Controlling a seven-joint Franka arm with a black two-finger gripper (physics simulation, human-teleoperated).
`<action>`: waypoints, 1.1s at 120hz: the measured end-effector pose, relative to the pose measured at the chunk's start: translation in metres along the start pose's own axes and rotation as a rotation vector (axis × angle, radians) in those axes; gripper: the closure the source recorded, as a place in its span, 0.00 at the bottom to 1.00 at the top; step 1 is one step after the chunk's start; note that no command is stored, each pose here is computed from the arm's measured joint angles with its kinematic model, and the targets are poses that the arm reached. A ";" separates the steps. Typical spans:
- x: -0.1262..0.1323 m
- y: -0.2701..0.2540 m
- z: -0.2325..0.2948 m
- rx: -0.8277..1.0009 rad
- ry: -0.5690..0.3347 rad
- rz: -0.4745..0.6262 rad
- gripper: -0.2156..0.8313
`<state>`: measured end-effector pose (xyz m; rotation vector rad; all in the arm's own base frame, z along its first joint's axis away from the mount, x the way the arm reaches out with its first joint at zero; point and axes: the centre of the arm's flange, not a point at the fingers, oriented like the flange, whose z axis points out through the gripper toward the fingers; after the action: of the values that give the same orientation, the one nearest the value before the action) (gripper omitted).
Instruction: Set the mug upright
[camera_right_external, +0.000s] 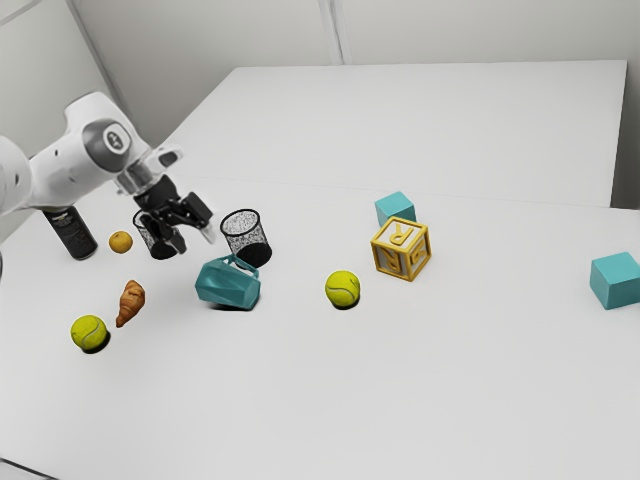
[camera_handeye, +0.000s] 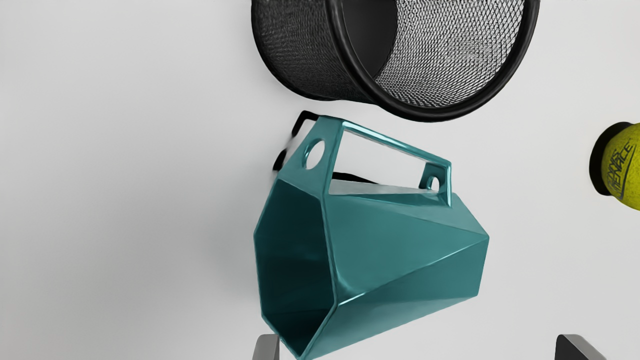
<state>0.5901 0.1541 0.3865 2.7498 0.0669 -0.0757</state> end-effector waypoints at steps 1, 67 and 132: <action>0.000 -0.002 0.000 -0.001 0.002 0.003 0.21; 0.009 -0.048 0.049 -0.124 -0.004 0.188 0.21; 0.001 -0.049 0.077 -0.310 -0.037 0.231 0.55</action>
<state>0.5848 0.1706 0.2969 2.4263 -0.2298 -0.0479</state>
